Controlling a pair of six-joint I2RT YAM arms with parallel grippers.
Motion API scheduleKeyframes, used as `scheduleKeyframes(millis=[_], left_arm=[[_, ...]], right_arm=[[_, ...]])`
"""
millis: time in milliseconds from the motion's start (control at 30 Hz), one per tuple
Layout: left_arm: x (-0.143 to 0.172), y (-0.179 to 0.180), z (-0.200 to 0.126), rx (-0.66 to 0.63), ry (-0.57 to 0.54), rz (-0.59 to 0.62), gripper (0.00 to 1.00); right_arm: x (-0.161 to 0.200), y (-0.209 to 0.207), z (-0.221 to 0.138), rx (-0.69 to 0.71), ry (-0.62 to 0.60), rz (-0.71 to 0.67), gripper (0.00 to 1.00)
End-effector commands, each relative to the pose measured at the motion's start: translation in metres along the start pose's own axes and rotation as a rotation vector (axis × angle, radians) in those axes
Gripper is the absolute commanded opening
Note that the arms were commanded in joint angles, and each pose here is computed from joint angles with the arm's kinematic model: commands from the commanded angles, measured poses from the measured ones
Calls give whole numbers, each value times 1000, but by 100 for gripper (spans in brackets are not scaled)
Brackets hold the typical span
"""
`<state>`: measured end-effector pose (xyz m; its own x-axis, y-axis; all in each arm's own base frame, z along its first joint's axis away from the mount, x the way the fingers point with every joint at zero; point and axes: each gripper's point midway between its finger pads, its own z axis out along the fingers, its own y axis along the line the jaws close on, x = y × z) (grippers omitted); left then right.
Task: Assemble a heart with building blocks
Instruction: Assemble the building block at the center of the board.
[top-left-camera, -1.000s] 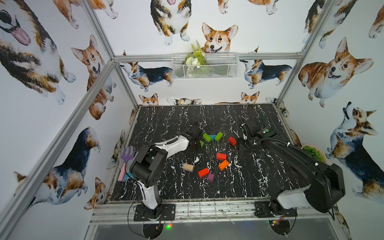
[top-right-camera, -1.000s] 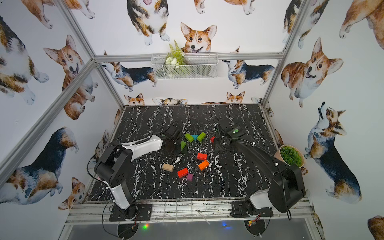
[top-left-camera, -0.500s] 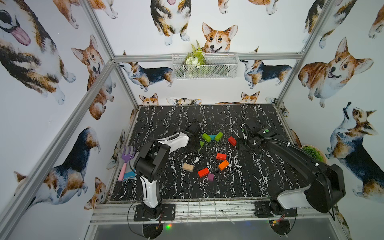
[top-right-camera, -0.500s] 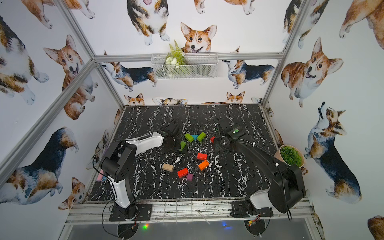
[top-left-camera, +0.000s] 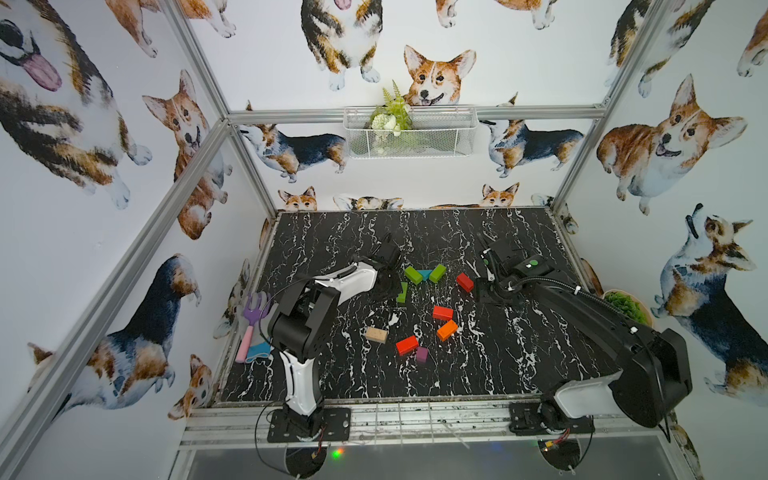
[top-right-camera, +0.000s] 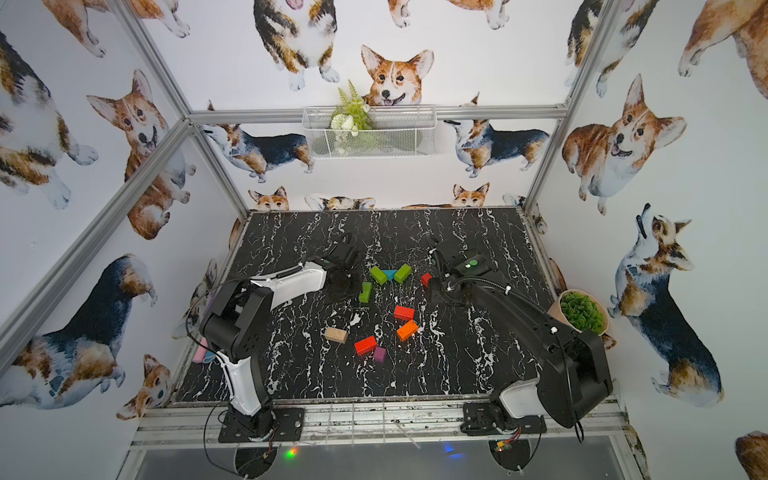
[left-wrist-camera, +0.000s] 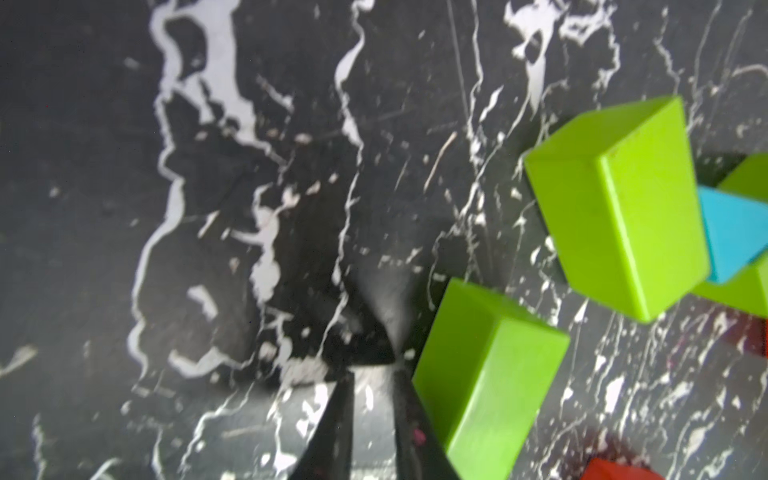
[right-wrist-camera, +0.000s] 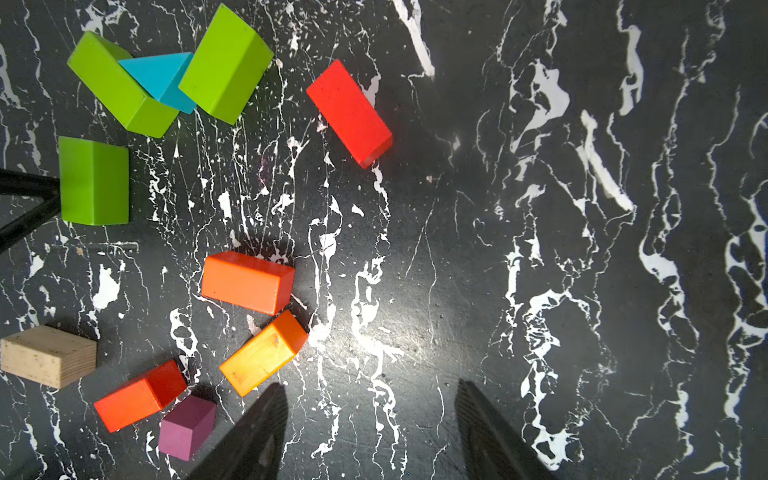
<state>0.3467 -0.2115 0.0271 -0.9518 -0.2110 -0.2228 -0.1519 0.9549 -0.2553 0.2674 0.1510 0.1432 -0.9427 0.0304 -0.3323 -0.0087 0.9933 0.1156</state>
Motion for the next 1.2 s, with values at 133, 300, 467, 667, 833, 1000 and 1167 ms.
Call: scheduleKeyframes(millis=[133, 300, 467, 667, 833, 1000, 1167], left_arm=[[26, -12, -18, 77, 38, -6, 36], [26, -18, -16, 82, 46, 3, 43], [26, -21, -7, 63, 60, 9, 42], [21, -17, -9, 21, 45, 8, 41], [15, -3, -18, -60, 10, 7, 41], [11, -3, -27, -73, -6, 6, 40], [22, -44, -38, 24, -4, 85, 44]], right_arm=[[1, 0, 4, 5, 11, 15, 67], [0, 0, 2, -3, 3, 22, 67], [2, -3, 0, 6, -3, 19, 68], [4, -3, 2, 6, 2, 21, 68], [3, -3, 2, 5, 1, 21, 68], [3, -3, 0, 6, -2, 20, 68], [3, -3, 2, 3, -1, 22, 68]])
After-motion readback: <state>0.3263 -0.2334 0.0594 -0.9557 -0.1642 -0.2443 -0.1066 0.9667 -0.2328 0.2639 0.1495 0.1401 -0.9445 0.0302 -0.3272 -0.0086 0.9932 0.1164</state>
